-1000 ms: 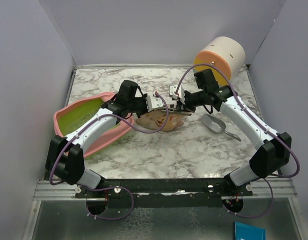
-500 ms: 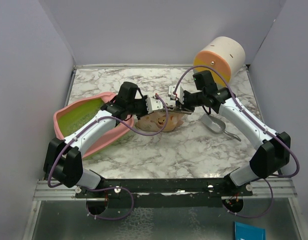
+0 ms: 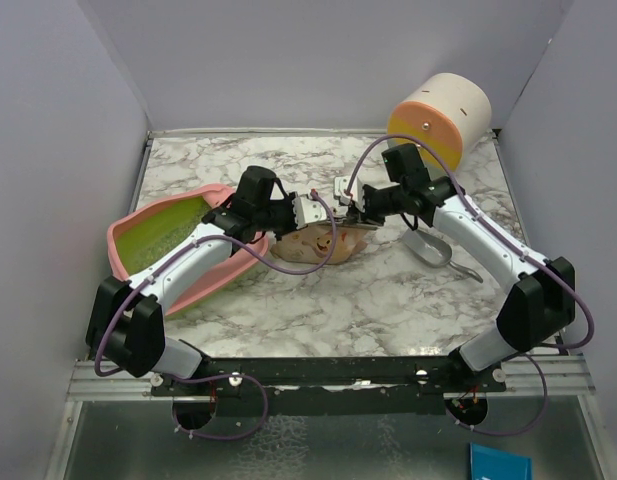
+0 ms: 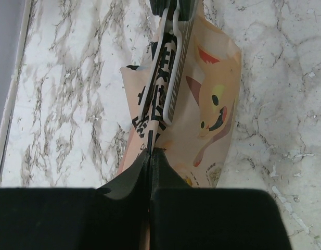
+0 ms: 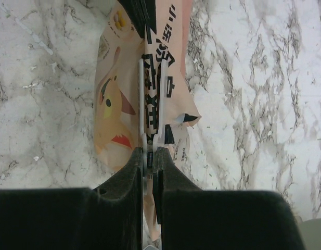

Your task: Fill the litter box with clean litter

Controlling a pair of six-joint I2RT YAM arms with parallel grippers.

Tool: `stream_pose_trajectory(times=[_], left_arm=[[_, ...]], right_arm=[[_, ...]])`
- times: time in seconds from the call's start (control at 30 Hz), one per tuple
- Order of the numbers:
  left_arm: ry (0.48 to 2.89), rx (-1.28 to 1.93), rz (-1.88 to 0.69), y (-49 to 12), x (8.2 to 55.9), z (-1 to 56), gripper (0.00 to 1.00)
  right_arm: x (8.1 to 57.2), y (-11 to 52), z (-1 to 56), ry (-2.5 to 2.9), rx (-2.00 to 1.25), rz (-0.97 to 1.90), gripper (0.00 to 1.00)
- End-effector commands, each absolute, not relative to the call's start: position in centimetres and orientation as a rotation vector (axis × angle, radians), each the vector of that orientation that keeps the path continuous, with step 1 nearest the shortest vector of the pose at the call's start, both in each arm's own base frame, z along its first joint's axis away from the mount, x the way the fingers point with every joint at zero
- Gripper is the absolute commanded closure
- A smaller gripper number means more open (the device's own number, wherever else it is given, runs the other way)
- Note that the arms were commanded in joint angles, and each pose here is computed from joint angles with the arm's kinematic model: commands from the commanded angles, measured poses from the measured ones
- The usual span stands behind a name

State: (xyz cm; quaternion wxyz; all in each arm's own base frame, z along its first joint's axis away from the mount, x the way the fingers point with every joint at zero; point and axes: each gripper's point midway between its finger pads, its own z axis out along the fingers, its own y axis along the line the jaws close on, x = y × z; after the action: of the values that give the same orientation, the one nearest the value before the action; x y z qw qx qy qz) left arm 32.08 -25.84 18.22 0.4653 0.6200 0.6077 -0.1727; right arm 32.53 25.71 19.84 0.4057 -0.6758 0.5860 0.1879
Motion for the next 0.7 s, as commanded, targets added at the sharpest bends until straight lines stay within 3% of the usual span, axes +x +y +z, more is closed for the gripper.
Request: stream_pose_trajectory(times=[0.0, 0.37, 0.53, 0.67], left_arm=[[1.289, 1.478, -0.424, -27.8, 32.1, 23.5, 1.0], [1.278, 1.481, -0.441, -27.9, 31.7, 23.5, 1.0], [1.305, 1.462, -0.425, -27.7, 32.1, 23.1, 1.0], [1.395, 1.38, -0.397, -27.3, 33.3, 23.0, 0.9]], right_arm=[[32.1, 27.9, 18.4, 1.406, -1.765, 0.54, 0.99], [32.7, 28.1, 16.0, 1.448, -1.734, 0.525, 0.97], [34.0, 27.2, 16.3, 1.514, -1.69, 0.431, 0.7], [34.1, 26.8, 17.6, 1.542, -1.645, 0.415, 0.61]])
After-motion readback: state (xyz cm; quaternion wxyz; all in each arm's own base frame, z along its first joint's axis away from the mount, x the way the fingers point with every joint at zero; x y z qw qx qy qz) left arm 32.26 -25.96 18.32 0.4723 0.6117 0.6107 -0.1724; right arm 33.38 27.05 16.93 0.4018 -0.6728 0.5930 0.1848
